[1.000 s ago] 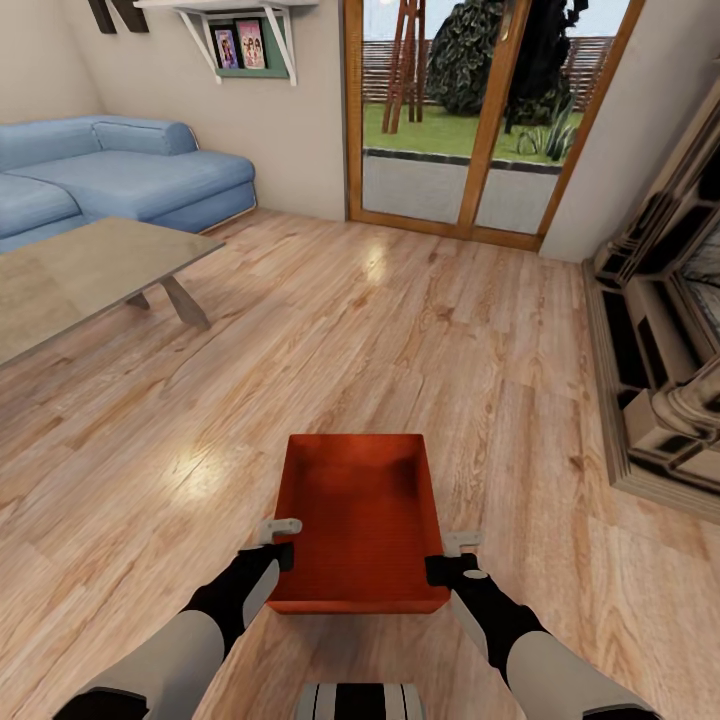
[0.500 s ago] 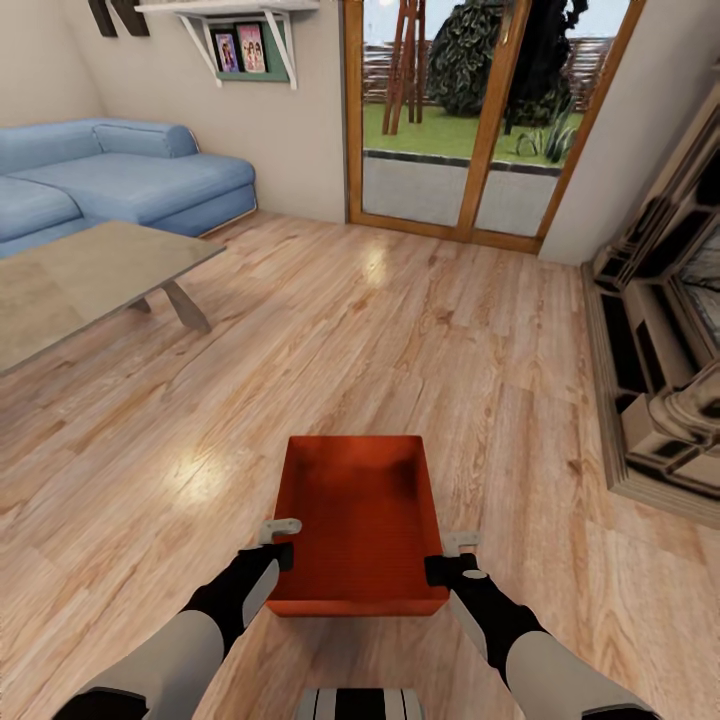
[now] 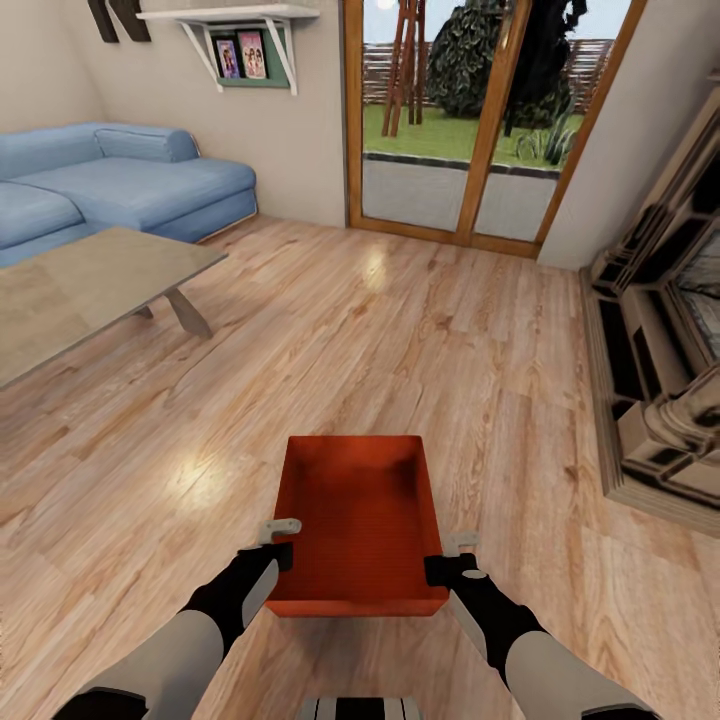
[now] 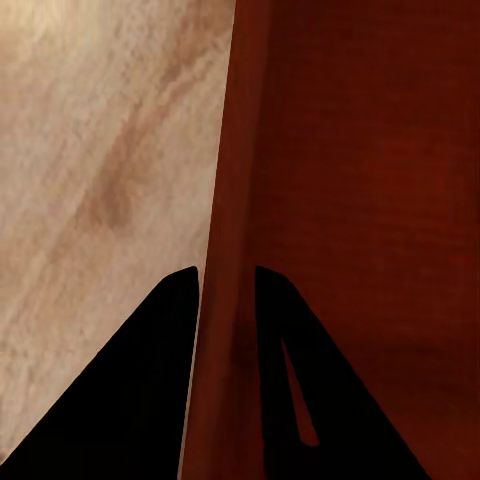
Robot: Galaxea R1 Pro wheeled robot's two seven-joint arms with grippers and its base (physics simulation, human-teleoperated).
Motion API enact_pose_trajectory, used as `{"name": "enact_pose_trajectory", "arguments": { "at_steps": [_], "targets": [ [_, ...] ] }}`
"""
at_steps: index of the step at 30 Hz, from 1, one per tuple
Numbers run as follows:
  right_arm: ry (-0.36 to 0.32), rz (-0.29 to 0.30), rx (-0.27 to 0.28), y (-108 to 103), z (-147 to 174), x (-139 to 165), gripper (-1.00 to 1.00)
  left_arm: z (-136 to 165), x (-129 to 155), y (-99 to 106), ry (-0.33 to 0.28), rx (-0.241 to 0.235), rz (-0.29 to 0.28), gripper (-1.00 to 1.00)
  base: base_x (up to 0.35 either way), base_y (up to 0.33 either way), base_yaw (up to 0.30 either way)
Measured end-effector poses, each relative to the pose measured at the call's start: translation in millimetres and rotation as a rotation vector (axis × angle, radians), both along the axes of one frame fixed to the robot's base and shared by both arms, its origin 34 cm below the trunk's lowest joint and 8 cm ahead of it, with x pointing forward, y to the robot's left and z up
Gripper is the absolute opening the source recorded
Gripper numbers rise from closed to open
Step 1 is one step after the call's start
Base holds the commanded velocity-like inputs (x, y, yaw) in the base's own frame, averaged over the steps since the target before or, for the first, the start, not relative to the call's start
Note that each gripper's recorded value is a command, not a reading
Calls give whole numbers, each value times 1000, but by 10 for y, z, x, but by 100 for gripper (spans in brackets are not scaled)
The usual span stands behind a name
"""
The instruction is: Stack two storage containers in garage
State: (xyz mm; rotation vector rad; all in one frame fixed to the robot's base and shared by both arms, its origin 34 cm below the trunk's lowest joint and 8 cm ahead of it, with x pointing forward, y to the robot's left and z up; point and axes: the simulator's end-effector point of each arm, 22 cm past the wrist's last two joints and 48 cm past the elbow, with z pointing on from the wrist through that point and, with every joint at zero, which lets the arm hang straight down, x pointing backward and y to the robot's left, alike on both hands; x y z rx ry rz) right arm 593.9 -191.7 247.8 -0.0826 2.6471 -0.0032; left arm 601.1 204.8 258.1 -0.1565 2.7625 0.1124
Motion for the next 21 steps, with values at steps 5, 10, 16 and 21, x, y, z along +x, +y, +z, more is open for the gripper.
{"name": "enact_pose_trajectory", "arguments": {
  "at_steps": [5, 10, 16, 21],
  "targets": [
    [0, 0, 0, -5, 109, 26, -100, 111, 27, -4, 0, 1, 0, -100, 0, 0, 0],
    [-1, 0, 0, -6, 219, 52, -100, 221, 52, -6, -1, 1, 0, -100, 0, 0, 0],
    [0, -1, 0, -7, 348, 79, -100, 350, 80, -6, 0, 1, -1, -100, 0, 0, 0],
    [0, -1, 0, -6, 455, 101, -100, 457, 102, -6, 0, 1, -1, -100, 0, 0, 0]
  ]
}}
